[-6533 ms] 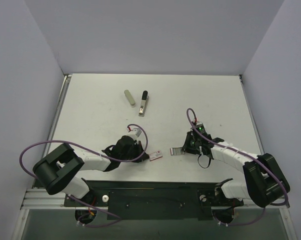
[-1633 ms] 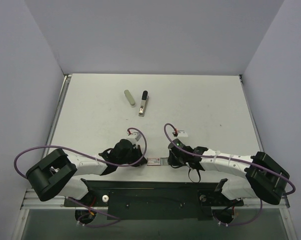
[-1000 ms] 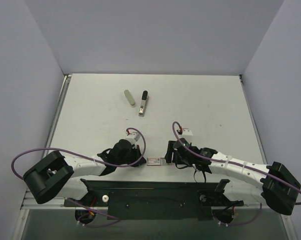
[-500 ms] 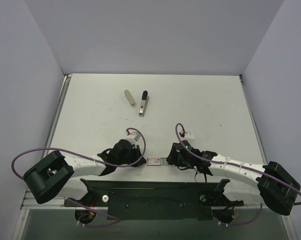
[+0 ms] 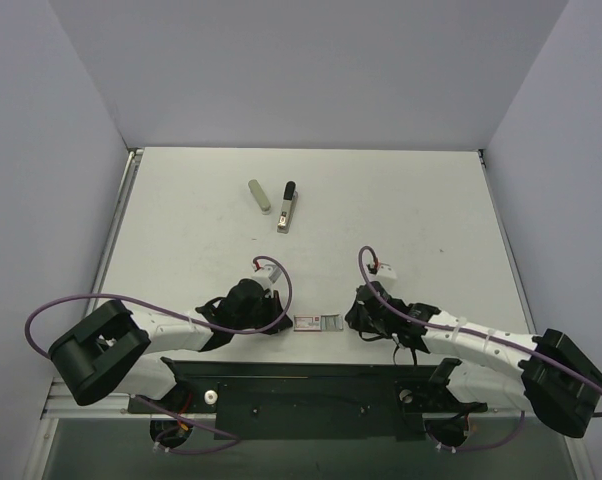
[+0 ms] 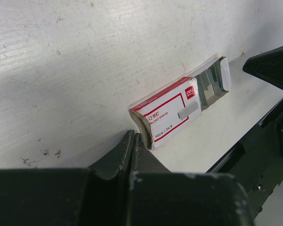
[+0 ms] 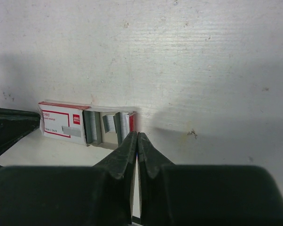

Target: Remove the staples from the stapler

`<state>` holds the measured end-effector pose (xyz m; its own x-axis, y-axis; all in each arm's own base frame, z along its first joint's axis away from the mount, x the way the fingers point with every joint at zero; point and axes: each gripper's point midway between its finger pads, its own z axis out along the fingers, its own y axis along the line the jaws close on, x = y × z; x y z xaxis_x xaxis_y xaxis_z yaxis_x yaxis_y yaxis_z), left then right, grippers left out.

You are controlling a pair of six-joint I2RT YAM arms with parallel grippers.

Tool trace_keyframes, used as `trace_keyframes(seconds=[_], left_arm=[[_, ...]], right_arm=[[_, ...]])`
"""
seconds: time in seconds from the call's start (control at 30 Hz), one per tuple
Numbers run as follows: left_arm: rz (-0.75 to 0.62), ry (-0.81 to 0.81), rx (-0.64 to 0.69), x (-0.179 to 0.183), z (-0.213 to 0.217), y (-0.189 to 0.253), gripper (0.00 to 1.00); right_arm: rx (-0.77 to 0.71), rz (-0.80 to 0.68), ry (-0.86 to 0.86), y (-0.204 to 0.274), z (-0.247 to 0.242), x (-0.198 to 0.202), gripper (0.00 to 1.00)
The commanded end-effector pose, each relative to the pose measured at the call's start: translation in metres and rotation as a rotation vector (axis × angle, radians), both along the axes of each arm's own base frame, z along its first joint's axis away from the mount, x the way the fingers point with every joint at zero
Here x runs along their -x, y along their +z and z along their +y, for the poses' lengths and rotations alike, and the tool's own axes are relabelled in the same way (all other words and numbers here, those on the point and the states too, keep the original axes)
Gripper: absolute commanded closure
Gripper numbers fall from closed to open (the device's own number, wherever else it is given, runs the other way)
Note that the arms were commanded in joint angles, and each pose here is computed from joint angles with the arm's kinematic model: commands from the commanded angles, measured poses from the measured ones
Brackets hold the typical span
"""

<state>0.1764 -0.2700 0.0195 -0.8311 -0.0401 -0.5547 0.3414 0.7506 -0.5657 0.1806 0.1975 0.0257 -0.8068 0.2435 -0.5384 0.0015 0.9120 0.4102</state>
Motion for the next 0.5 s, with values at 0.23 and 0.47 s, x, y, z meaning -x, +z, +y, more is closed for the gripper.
trace_keyframes(seconds=[0.23,0.47], left_arm=[[-0.029,-0.011,0.024,-0.005,-0.008,0.007,1.00],[-0.030,-0.011,0.021,-0.005,-0.008,0.006,1.00]], right_arm=[[0.061,0.053,-0.009,-0.020,-0.005,0.003,1.00],[0.053,0.078,0.023,-0.026,0.007,0.005,1.00]])
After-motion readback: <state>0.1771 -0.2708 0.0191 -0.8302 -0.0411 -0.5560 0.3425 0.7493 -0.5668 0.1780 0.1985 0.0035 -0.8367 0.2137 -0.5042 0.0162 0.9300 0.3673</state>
